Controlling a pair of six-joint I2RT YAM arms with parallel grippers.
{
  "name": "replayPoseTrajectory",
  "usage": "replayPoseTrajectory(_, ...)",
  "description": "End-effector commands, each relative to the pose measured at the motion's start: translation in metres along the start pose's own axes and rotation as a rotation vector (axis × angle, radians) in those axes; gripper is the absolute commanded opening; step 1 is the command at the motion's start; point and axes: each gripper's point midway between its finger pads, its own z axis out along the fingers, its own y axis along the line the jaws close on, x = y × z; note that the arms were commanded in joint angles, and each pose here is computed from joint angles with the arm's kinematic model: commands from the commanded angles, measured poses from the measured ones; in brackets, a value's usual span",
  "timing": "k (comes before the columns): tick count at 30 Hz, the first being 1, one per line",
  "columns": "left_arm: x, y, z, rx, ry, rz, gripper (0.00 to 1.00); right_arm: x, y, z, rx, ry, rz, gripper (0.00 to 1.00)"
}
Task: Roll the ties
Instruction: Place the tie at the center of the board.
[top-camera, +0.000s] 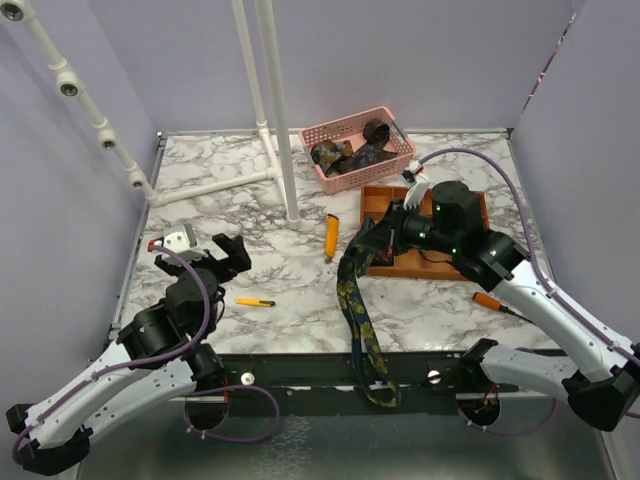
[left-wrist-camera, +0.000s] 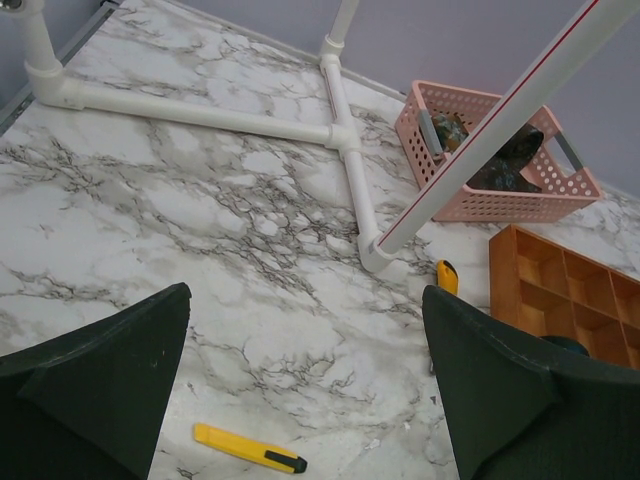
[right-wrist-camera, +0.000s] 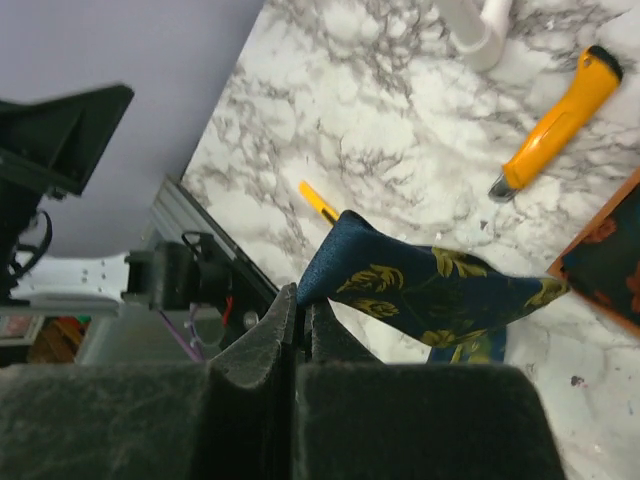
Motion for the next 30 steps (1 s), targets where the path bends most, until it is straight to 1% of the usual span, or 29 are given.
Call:
replayPoseTrajectory(1,0.005,0.0,0.002,-0.017,0.008,0.022,0.99,-0.012,0.028,-0.014,0.033,-0.127,-0.128,0.0)
replayPoseTrajectory(6,0.006,-0.002,0.003,-0.015,0.015,0.029,0.99,0.012,0.055,0.007,0.094,-0.054,-0.245,0.0)
replayPoseTrajectory(10,-0.001,0.004,0.0,-0.023,-0.009,-0.002,0.99,0.046,0.07,0.042,0.18,0.094,-0.359,0.0)
replayPoseTrajectory(12,-0.005,0.008,-0.002,-0.027,-0.025,-0.027,0.99,0.056,0.07,0.06,0.206,0.134,-0.358,0.0)
replayPoseTrajectory(13,-0.007,0.011,-0.003,-0.027,-0.033,-0.04,0.99,0.058,0.07,0.066,0.203,0.134,-0.353,0.0)
replayPoseTrajectory(16,-0.013,0.015,-0.008,-0.015,-0.052,-0.082,0.99,0.057,0.072,0.077,0.197,0.097,-0.31,0.0)
replayPoseTrajectory(19,-0.014,0.018,-0.011,0.001,-0.059,-0.106,0.99,0.053,0.057,0.076,0.282,0.062,-0.256,0.0)
replayPoseTrajectory(22,-0.015,0.015,-0.012,0.012,-0.056,-0.106,0.99,0.044,0.025,0.062,0.364,0.01,-0.118,0.0)
replayPoseTrajectory(24,-0.011,0.005,-0.012,0.056,-0.029,-0.085,0.99,0.036,-0.001,0.044,0.403,-0.059,0.009,0.0)
replayPoseTrajectory(25,-0.008,-0.007,-0.012,0.108,-0.005,-0.062,0.99,0.031,-0.013,0.032,0.415,-0.102,0.066,0.0)
replayPoseTrajectory(27,0.008,-0.04,-0.015,0.249,0.079,0.005,0.99,0.029,-0.043,0.006,0.479,-0.186,0.163,0.0)
replayPoseTrajectory(29,0.035,-0.07,-0.015,0.339,0.201,0.063,0.99,0.022,-0.065,-0.023,0.544,-0.278,0.232,0.0)
replayPoseTrajectory(30,0.059,-0.083,-0.014,0.362,0.288,0.099,0.99,0.02,-0.072,-0.036,0.572,-0.319,0.252,0.0)
